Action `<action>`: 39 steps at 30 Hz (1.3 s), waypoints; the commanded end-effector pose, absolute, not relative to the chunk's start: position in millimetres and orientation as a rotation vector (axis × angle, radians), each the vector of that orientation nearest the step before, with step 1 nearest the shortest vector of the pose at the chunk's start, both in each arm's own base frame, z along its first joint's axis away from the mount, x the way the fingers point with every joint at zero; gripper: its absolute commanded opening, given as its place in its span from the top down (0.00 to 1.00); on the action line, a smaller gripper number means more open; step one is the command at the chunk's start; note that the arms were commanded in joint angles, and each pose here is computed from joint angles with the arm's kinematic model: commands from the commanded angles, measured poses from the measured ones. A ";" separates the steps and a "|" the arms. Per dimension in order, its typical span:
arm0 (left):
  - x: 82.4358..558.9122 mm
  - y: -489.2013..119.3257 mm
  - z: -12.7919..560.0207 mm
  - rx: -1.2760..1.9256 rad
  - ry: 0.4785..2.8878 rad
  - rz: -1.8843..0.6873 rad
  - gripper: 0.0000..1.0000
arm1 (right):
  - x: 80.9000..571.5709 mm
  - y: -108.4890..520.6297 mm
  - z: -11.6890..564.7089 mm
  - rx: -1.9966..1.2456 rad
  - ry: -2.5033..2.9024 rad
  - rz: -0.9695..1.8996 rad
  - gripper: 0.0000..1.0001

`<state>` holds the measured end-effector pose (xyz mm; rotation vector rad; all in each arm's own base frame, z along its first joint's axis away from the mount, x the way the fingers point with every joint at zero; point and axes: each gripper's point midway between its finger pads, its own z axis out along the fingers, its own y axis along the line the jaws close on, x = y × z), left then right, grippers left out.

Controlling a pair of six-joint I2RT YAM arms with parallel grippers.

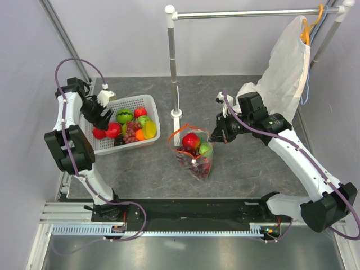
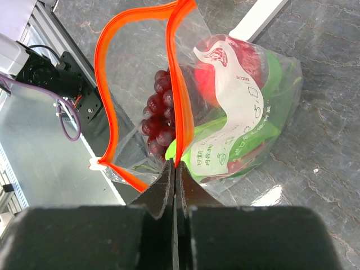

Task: Place the food in the zip-top bag and seal the zipper
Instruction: Pick up the fake fruit from the bin.

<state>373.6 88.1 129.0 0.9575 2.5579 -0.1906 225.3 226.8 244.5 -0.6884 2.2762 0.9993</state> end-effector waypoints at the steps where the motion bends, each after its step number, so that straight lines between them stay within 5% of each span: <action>1: 367.5 108.2 129.1 1.304 2.489 -0.109 0.10 | 228.0 231.7 256.9 -0.725 2.222 1.021 1.00; 26: 372.9 128.4 50.6 1.452 2.549 -0.031 0.20 | 227.2 230.4 244.1 -0.729 2.267 1.015 1.00; 32: 380.3 130.0 93.2 1.400 2.514 0.055 0.48 | 228.7 229.4 249.1 -0.729 2.252 1.000 1.00; 39: 393.9 121.8 183.9 1.260 2.395 0.112 0.52 | 228.8 230.5 249.6 -0.730 2.243 1.005 1.00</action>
